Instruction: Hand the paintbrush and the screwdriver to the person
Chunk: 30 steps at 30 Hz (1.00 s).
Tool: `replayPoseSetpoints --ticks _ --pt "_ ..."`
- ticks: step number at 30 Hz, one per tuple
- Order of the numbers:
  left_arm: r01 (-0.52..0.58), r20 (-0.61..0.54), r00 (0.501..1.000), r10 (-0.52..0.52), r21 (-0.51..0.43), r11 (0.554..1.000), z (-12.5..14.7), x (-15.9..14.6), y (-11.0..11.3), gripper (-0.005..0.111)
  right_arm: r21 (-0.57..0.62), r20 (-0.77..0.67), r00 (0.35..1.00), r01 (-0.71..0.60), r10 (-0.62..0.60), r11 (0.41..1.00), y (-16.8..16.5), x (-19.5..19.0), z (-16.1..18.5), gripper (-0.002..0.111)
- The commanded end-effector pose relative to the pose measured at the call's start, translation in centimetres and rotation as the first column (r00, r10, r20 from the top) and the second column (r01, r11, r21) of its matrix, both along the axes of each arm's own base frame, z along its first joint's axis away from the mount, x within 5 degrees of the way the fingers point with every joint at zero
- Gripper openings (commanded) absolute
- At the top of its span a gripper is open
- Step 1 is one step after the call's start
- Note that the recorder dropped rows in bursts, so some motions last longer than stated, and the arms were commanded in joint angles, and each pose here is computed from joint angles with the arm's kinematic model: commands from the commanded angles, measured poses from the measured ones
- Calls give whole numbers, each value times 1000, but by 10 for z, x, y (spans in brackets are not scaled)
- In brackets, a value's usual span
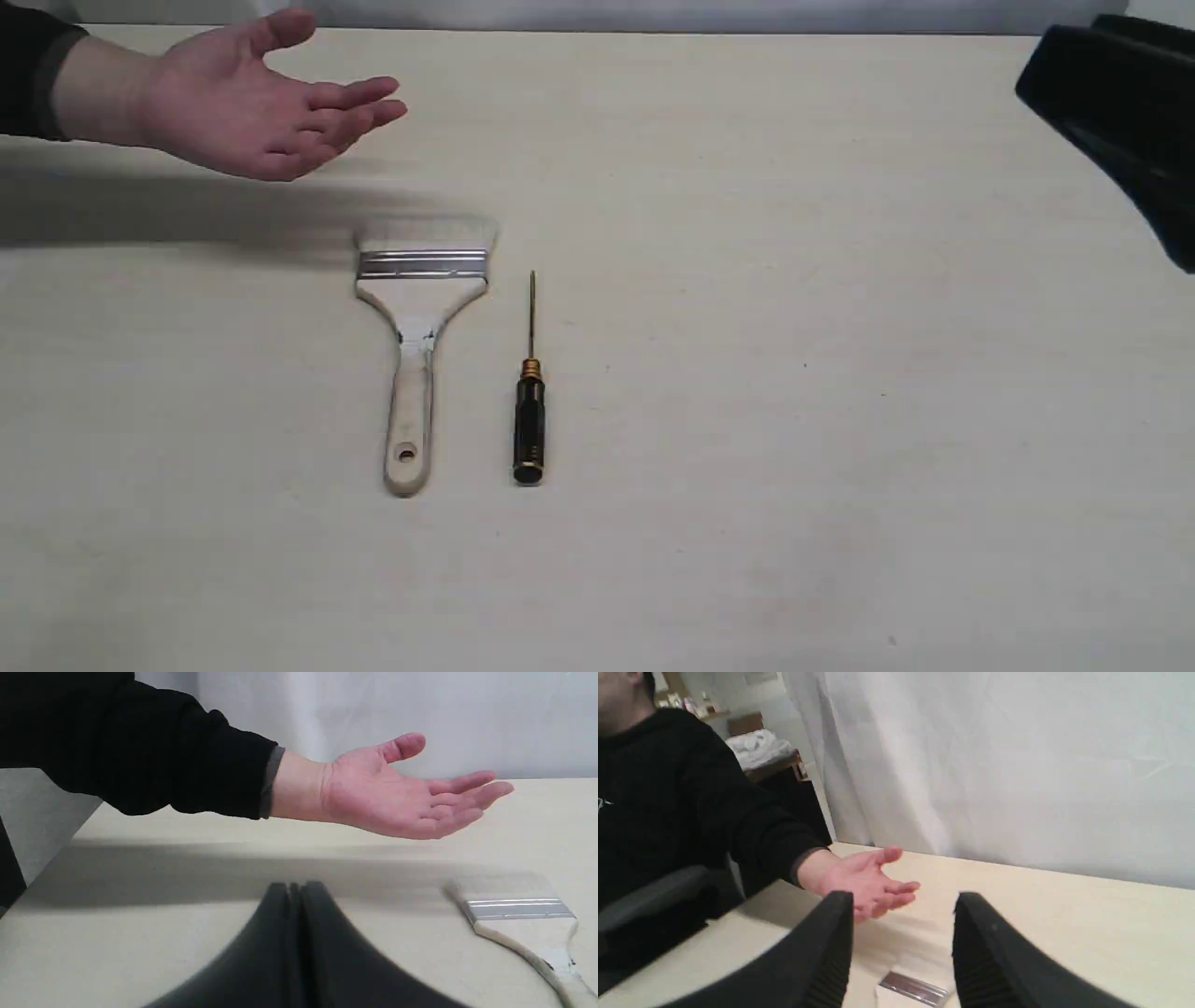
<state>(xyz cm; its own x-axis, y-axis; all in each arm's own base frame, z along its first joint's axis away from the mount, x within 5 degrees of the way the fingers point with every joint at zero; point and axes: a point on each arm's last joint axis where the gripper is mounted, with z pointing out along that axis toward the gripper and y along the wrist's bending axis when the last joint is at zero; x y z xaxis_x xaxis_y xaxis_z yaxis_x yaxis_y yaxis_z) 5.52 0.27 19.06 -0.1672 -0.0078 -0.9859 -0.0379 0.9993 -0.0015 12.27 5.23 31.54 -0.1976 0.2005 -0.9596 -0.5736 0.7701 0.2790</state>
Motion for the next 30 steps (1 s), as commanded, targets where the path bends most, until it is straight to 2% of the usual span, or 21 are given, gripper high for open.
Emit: replayPoseSetpoints --ticks 1,4,5,6,8,9,11,16,19,21,23,26,28,30 --pt "8 7 1000 -8 1 1000 0 0 0 0 -91 35 999 -26 30 995 1 14 -1 39" --pt "8 7 1000 -8 1 1000 0 0 0 0 -162 236 961 -111 147 981 8 18 6 39" --pt "8 7 1000 -8 1 1000 0 0 0 0 -164 283 947 -105 149 981 8 19 9 39" --pt "8 7 1000 -8 1 1000 0 0 0 0 -118 301 948 -70 103 991 5 23 12 39" --pt "8 7 1000 -8 1 1000 0 0 0 0 74 218 963 147 -160 986 -14 38 19 39" --pt "8 7 1000 -8 1 1000 0 0 0 0 54 200 952 224 -231 973 -20 42 22 39" --pt "8 7 1000 -8 1 1000 0 0 0 0 -94 209 932 321 -297 942 -27 50 28 39" --pt "9 6 1000 -9 -5 1000 0 0 -1 0 -233 230 964 190 -136 954 -6 54 44 39" --pt "9 6 1000 -9 -5 1000 0 0 -1 0 -320 234 965 189 -116 929 8 60 44 39" --pt "9 6 1000 -9 -5 1000 0 0 -1 0 -395 238 961 226 -138 891 18 66 43 39" --pt "9 6 1000 -9 -5 1000 0 0 -1 0 -455 215 950 304 -229 837 24 74 41 39" --pt "9 6 1000 -9 -5 1000 0 0 -1 0 -571 185 924 378 -334 729 42 85 32 39" --pt "9 6 1000 -9 -5 1000 0 0 -1 0 -612 169 931 357 -324 705 60 88 25 39" --pt "9 6 1000 -9 -5 1000 0 0 -1 0 -631 123 956 283 -267 722 83 92 12 39"
